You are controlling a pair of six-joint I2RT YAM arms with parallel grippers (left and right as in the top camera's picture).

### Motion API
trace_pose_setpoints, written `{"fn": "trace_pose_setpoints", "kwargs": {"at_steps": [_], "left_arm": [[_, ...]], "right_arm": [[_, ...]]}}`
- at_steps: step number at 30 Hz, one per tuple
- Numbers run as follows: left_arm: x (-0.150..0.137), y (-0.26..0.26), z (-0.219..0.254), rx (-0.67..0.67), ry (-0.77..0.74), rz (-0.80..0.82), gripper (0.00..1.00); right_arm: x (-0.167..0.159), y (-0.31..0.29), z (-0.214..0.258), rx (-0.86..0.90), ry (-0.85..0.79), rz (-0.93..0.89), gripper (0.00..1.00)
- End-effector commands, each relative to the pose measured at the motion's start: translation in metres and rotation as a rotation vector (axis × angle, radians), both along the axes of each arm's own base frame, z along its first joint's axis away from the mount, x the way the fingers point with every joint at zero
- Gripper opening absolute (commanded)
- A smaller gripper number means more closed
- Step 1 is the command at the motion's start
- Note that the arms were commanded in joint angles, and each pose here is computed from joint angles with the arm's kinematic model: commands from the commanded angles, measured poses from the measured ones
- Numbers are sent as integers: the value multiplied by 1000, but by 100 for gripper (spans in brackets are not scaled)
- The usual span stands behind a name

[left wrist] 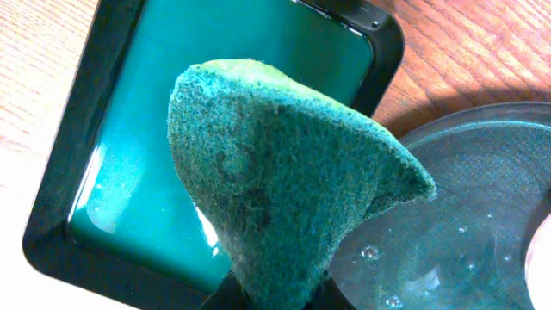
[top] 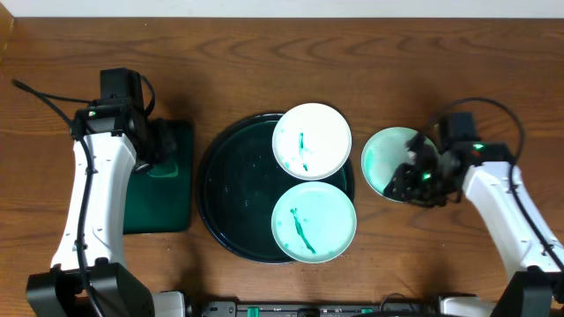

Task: Clean dirty plates on tray and stack at the side
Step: 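Release the plate and reach the right gripper to the bottom plate rim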

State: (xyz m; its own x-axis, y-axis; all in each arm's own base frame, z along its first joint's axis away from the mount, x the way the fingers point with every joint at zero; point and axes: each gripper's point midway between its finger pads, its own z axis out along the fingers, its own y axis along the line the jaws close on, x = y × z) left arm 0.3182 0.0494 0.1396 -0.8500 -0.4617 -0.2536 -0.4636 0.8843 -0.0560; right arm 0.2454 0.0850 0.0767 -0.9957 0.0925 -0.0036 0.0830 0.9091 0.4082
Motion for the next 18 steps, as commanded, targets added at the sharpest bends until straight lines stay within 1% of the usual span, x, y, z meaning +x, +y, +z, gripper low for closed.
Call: {"fn": "trace_pose_setpoints", "kwargs": {"at_steps": [1, 2, 6, 11, 13, 15, 18], "left_arm": [[-1, 3, 1, 16, -1, -9, 7], [-1, 3, 1, 16, -1, -9, 7], [-1, 3, 1, 16, -1, -9, 7], [-1, 3, 1, 16, -1, -9, 7], [-1, 3, 1, 16, -1, -9, 7], [-1, 3, 1, 17, 0, -9, 7], [-1, 3, 1, 17, -1, -9, 7]], "right_arm": [[-13, 26, -12, 4, -5, 108, 38], [-14, 31, -15, -2, -10, 116, 40], [-13, 46, -25, -32, -26, 153, 40], [-15, 66, -42, -34, 2, 195, 39], [-17, 69, -49, -39, 19, 208, 33], [-17, 70, -54, -41, 31, 210, 22], [-15, 75, -52, -15, 30, 206, 10]]}}
